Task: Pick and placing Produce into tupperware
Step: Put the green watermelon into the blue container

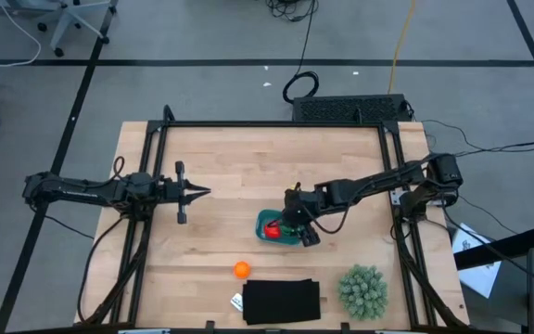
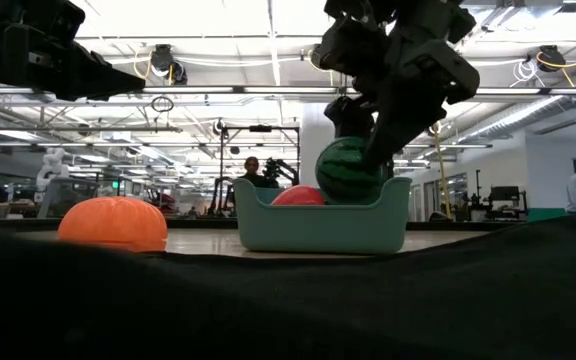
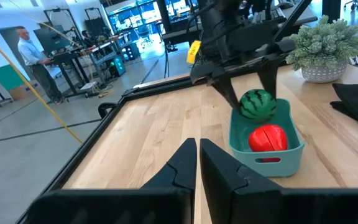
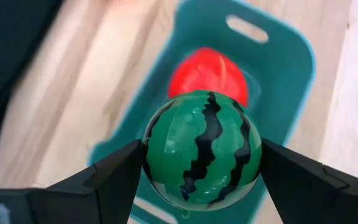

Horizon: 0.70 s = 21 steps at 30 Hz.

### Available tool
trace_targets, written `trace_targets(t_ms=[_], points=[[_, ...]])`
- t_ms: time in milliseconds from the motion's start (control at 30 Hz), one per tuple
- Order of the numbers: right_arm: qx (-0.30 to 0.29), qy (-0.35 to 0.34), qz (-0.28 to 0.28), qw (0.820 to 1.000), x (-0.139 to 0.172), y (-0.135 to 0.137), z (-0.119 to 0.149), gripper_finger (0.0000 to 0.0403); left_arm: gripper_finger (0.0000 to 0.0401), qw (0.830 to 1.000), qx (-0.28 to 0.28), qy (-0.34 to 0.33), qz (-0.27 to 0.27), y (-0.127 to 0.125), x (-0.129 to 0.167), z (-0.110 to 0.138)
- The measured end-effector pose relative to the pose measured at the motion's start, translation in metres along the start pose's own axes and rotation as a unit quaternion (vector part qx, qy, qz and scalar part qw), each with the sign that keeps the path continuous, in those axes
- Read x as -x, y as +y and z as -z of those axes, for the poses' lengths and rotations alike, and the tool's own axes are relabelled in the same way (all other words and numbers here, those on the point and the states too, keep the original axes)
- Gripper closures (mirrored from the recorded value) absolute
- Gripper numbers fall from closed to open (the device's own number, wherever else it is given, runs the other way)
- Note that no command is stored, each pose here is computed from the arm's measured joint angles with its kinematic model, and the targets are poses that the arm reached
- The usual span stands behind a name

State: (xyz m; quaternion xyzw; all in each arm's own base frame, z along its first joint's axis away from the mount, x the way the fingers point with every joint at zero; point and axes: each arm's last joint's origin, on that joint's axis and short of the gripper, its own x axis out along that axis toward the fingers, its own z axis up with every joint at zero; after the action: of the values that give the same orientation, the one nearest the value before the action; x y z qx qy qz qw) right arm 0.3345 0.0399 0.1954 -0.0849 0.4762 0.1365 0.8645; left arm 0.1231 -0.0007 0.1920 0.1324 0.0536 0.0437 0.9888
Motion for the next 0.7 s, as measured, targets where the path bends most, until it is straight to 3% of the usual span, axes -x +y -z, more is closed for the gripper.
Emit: trace_targets(t_ms=[133,700], points=[[0.011,-0.019,-0.002,1.0,0.0,0.006,-0.005,0.0114,0.0375,1.0,0.0,0.0,0.0,0.0,0.0,0.0],[-0.015,0.015,-0.01,1.0,-0.014,0.004,0.002,0.0121,0.0375,1.0,0.0,0.001,0.0,0.0,0.0,0.0]])
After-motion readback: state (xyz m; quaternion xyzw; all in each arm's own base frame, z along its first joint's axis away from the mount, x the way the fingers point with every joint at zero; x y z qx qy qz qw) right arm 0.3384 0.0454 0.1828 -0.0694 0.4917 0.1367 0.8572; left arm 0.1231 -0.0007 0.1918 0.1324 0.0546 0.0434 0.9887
